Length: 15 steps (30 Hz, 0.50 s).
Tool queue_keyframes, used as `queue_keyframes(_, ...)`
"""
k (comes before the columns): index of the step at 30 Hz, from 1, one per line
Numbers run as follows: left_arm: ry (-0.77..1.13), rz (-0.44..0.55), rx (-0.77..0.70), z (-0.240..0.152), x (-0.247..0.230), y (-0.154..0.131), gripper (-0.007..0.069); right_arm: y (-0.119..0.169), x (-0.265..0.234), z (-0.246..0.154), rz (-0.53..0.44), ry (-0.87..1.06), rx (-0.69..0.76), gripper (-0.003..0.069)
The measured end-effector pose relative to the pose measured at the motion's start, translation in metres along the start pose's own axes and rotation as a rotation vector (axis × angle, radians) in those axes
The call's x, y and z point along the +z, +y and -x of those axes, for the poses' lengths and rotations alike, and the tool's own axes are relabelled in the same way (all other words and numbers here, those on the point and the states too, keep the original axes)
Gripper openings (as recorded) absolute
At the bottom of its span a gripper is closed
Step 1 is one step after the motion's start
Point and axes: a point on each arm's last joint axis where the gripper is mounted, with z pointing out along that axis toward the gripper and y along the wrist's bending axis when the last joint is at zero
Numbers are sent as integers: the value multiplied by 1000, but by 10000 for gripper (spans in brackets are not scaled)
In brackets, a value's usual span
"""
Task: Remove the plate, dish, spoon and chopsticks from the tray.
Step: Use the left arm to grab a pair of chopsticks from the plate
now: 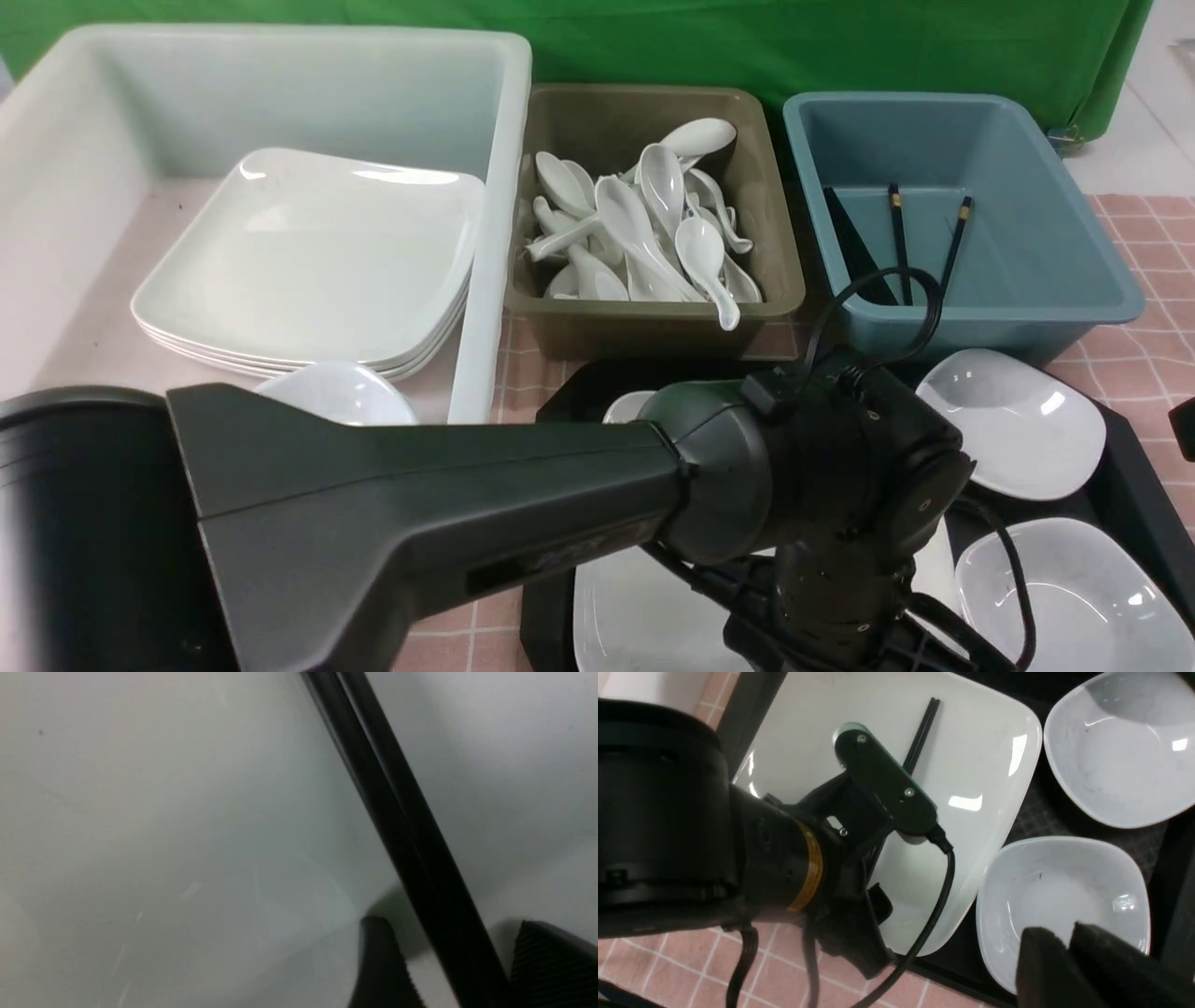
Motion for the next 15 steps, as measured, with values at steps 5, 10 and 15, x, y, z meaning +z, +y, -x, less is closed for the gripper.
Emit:
queue_keyframes(5, 25, 14, -5, -1, -4, 0, 95, 0, 0, 0, 0, 0, -24, 146)
queue_keyframes(10, 14, 27, 13, 6, -20, -3, 87, 0, 0, 0, 0, 0, -31, 155)
queue_keyframes(15, -49, 18, 55, 19, -53, -9, 87, 0, 0, 0, 0, -1, -39, 162)
